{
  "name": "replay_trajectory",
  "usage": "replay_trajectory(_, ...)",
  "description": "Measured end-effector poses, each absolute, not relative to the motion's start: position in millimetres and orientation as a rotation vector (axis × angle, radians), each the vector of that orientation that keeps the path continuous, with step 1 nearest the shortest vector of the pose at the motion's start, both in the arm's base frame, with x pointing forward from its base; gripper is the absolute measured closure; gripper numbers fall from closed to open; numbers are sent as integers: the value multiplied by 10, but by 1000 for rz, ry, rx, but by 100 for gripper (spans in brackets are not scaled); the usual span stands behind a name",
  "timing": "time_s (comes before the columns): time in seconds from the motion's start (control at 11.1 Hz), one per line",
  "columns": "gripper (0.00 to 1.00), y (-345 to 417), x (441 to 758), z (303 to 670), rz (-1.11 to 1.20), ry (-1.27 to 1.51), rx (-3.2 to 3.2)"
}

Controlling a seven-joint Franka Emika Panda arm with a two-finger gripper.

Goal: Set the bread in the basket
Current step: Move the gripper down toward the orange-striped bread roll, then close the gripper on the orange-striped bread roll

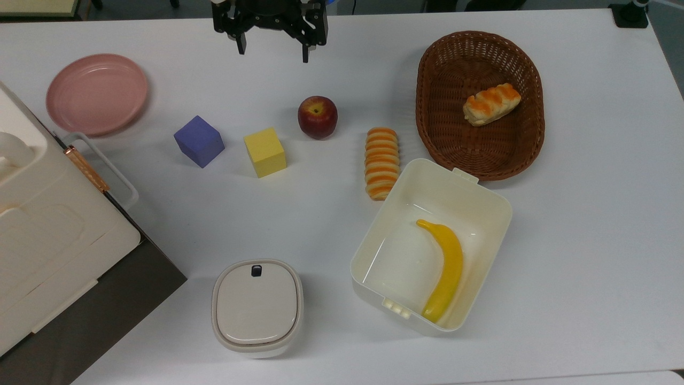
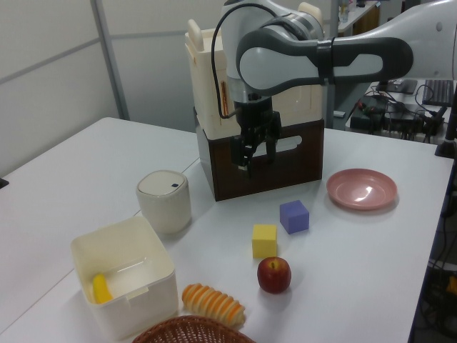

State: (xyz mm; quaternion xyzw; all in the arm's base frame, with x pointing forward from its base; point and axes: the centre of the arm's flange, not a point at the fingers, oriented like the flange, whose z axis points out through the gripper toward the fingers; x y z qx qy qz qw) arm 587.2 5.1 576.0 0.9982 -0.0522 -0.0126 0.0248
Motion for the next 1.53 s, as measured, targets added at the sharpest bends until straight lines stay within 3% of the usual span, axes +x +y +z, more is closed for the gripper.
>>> replay_trajectory(0.54, 0, 122, 5867, 5724, -50, -136, 3090)
replay_trajectory(0.81, 0, 582, 5833, 5537, -106, -13, 3089)
replay_trajectory(1.53, 0, 1743, 6274, 4085, -112, 56, 3154)
